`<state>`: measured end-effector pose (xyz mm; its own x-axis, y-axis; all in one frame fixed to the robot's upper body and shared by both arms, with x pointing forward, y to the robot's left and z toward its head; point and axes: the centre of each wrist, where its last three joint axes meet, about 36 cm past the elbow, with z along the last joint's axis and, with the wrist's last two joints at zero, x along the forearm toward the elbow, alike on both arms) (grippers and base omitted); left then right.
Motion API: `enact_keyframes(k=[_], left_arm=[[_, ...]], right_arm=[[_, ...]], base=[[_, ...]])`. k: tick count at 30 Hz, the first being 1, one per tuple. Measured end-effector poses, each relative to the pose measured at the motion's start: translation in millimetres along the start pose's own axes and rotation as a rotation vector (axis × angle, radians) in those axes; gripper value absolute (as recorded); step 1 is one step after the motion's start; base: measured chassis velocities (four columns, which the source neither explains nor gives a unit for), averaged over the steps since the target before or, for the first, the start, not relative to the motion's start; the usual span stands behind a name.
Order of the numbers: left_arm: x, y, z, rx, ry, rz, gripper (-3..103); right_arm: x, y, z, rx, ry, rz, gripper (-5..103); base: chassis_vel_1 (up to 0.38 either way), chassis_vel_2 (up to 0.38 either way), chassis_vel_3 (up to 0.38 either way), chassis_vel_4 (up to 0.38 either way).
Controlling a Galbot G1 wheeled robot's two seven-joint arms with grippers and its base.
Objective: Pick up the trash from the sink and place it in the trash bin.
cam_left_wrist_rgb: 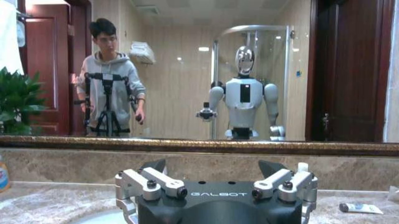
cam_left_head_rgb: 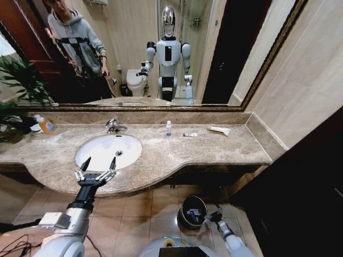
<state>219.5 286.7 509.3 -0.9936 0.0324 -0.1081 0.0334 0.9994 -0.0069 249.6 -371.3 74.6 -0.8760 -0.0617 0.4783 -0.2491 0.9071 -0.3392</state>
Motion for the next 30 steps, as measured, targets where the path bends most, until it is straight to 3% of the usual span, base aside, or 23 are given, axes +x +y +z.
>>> enact_keyframes(k=[8,11,18,24,28,30], left_arm=[[0.0,0.0,0.0,0.0,0.0,0.0,100],[0.0,0.0,0.0,0.0,0.0,0.0,100],[0.0,0.0,0.0,0.0,0.0,0.0,100],[0.0,0.0,0.0,0.0,0.0,0.0,100],[0.0,0.0,0.0,0.0,0.0,0.0,100],[0.0,0.0,0.0,0.0,0.0,0.0,100]], right_arm=[[24.8,-18.8,-10.6,-0.047,-0.065,0.121,100],[40.6,-27.5,-36.8,-0.11,-0.119,0.215,100],[90.1,-30.6,-81.5,-0.217,-0.166,0.307,100],[123.8,-46.4,-107.3,-0.227,-0.213,0.39,100],[142.5,-64.4,-145.4,-0.212,-0.291,0.444,100],[147.5,-78.7,-194.8,-0.216,-0.401,0.46,100]], base=[[0.0,0.0,0.0,0.0],[0.0,0.0,0.0,0.0],[0.0,0.0,0.0,0.0],[0.0,0.0,0.0,0.0],[0.0,0.0,0.0,0.0],[0.0,0.0,0.0,0.0]])
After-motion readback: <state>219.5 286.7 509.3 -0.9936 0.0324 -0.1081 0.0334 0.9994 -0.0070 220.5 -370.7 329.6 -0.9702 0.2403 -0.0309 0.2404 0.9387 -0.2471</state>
